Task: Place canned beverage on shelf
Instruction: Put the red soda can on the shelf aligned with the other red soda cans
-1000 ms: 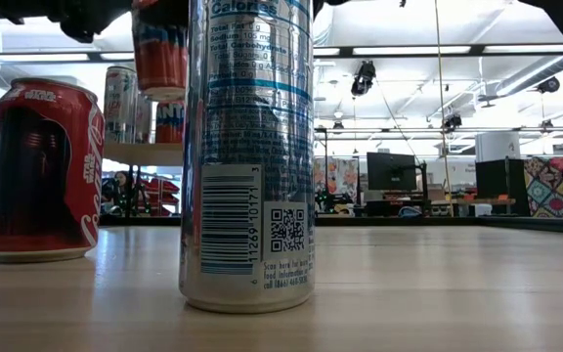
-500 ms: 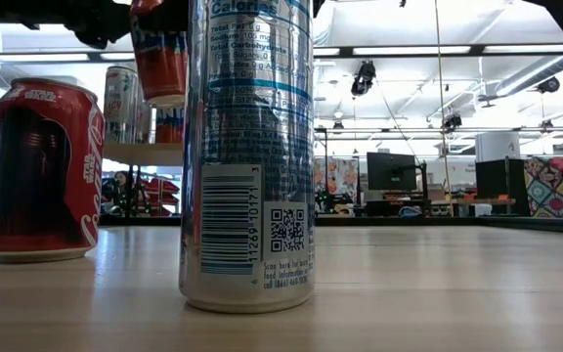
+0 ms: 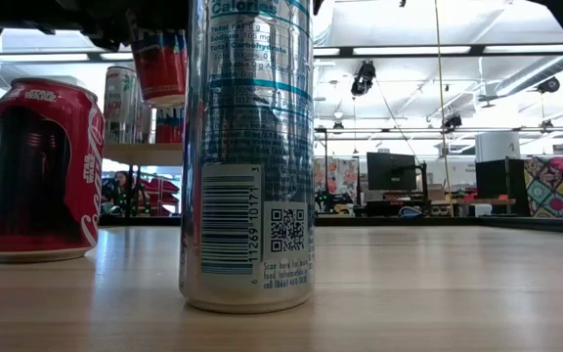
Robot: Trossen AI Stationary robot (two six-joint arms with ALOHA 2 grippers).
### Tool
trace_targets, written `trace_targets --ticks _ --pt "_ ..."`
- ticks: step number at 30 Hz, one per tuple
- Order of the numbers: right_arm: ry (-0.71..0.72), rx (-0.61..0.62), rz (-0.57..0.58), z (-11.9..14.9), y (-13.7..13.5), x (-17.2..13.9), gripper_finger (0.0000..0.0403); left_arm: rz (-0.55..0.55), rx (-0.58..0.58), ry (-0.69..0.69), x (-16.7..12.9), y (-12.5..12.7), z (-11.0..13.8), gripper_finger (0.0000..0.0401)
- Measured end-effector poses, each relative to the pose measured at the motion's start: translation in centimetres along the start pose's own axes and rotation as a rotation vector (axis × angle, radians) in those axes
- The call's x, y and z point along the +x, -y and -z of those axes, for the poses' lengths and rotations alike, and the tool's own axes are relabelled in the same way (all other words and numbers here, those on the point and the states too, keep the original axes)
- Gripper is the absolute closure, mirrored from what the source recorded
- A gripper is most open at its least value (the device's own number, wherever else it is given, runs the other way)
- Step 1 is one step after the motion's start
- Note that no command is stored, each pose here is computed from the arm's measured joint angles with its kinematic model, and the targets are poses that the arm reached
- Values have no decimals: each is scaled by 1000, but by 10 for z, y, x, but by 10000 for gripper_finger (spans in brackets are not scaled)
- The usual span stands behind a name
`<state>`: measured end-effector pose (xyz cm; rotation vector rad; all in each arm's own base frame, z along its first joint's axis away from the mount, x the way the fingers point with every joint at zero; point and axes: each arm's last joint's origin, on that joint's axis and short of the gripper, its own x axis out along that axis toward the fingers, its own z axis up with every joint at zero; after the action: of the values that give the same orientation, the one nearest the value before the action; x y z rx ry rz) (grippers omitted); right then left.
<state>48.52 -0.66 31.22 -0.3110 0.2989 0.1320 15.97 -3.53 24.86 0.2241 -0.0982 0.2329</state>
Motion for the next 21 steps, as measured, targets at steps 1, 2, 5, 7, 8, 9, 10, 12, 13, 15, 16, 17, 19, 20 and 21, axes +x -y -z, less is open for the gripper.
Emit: trace_targets --ticks 1,2,5,7,8,9,10,12,13,15,16,17,19,20,21 --pt "-1 0 -2 0 0 0 113 0 1 -1 0 0 0 56" --pt "-1 0 -3 0 -1 0 113 1 1 -2 1 0 0 67" --pt "-5 -4 -6 0 -2 0 113 0 4 -7 1 1 1 111" --pt "-7 -3 -7 0 -2 0 113 -1 8 -9 1 1 2 130" --pt "-7 -3 -6 0 -2 0 113 -1 8 -9 1 1 2 130" --pt "-6 -3 -6 0 -2 0 113 -1 8 -8 1 1 1 130" --pt "-6 -2 -6 0 -3 0 113 -1 7 -8 1 1 1 130" --pt "-6 3 -8 0 -3 0 113 -3 -2 -8 1 1 1 130" --pt "-5 11 -9 0 -3 0 112 -2 -10 -9 1 1 1 130" --pt "-6 28 -12 0 -3 0 112 -2 -28 -10 1 1 2 130" --pt "-7 36 -13 0 -3 0 112 -1 -36 -10 1 1 2 130" --pt "-8 46 -15 0 -3 0 111 0 -45 -11 1 1 2 130" --pt "-11 57 -17 0 -3 0 104 0 -57 -11 1 1 2 130" --pt "-13 61 -18 1 -4 0 97 0 -62 -12 1 1 2 130" --pt "-15 63 -19 1 -4 0 90 0 -66 -12 1 1 2 130"
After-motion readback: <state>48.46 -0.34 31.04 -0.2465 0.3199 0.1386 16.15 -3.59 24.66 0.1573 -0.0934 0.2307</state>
